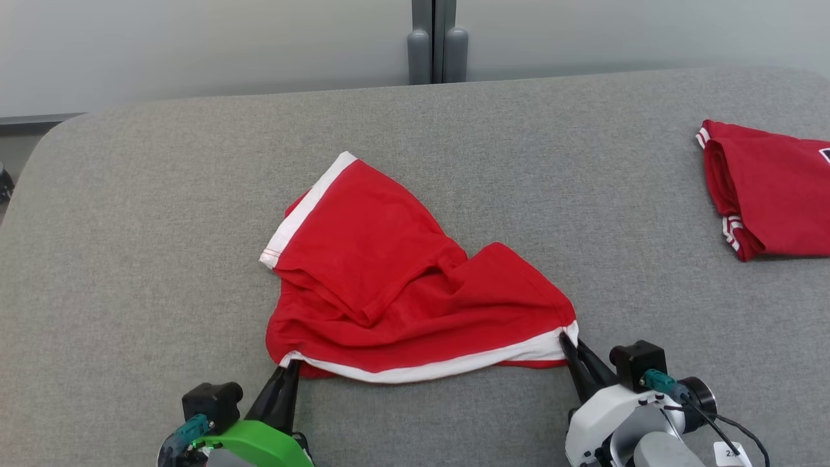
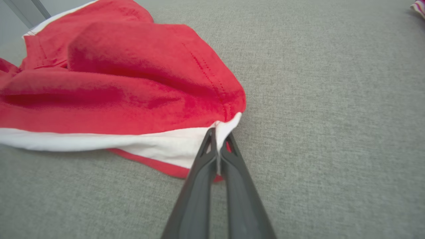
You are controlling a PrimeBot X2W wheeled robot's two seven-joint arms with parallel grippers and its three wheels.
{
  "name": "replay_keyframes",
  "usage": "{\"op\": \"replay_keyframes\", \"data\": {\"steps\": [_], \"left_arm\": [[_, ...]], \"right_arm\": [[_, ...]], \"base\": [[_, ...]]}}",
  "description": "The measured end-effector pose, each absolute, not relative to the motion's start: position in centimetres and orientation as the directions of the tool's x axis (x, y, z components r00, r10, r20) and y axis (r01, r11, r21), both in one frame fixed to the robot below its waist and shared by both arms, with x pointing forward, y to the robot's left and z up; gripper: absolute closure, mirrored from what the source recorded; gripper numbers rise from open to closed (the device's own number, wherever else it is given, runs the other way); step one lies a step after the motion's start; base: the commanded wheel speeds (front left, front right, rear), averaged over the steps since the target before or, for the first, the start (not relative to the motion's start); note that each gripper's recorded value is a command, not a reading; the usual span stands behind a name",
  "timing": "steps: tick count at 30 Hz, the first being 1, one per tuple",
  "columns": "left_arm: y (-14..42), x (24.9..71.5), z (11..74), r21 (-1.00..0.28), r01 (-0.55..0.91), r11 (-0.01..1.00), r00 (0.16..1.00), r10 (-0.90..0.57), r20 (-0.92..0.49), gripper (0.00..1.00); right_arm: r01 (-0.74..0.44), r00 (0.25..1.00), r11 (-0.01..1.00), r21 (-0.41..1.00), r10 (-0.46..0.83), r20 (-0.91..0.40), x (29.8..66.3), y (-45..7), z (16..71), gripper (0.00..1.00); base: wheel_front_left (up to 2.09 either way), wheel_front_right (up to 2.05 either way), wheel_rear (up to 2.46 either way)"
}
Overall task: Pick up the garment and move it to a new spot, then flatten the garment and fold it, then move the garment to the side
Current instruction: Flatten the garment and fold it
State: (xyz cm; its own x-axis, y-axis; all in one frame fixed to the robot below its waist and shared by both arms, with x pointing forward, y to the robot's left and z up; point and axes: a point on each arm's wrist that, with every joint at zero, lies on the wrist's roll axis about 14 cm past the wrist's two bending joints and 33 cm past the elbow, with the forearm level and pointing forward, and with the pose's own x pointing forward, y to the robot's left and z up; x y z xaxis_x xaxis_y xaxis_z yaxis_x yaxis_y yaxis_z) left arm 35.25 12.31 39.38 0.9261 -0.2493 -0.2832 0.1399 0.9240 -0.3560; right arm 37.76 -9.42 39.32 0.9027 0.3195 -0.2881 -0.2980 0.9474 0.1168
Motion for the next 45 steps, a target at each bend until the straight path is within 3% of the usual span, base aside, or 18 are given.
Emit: {"op": "replay_keyframes", "data": {"steps": [6,14,20,25,30,34,40,45], "left_arm": [[13.0,36.4,41.8,-0.366,0.153,0.918,0.95,-0.238,-0.201,1.0],[13.5,38.5,50.8,-0.307,0.266,0.914,0.964,-0.252,0.085,1.0],[12.1,37.7,59.8,-0.223,0.409,0.885,0.887,-0.328,0.325,1.0],[9.9,36.0,67.6,-0.074,0.547,0.834,0.766,-0.463,0.445,1.0],[7.6,34.6,73.0,0.061,0.64,0.766,0.658,-0.588,0.47,1.0],[6.5,35.6,74.0,0.118,0.665,0.738,0.642,-0.644,0.416,1.0],[5.3,41.1,71.3,0.04,0.692,0.721,0.686,-0.674,0.275,1.0],[5.2,47.7,72.7,0.113,0.643,0.757,0.714,-0.647,0.268,1.0]], "right_arm": [[-0.282,0.928,0.953,0.111,0.3,-0.219,39.1,-9.9,41.4,1.0],[-0.257,0.966,0.962,0.092,0.252,0.06,41.3,-11.2,50.2,1.0],[-0.242,0.927,0.968,0.065,0.211,0.31,40.3,-12.5,58.6,1.0],[-0.219,0.84,0.975,0.025,0.176,0.513,37.8,-13.8,65.6,1.0],[-0.179,0.757,0.983,-0.034,0.16,0.633,35.1,-14.9,70.7,1.0],[-0.157,0.767,0.987,-0.045,0.151,0.624,34.9,-15.5,71.2,1.0],[-0.16,0.827,0.987,-0.019,0.145,0.543,39.3,-16.1,69.2,1.0],[-0.162,0.795,0.986,-0.041,0.155,0.586,45.0,-16.1,71.8,1.0]], "base": [[0.0,0.0,0.0],[0.0,0.0,0.0],[0.0,0.0,0.0],[0.0,0.0,0.0],[0.0,0.0,0.0],[0.0,0.0,0.0],[0.0,0.0,0.0],[0.0,0.0,0.0]]}}
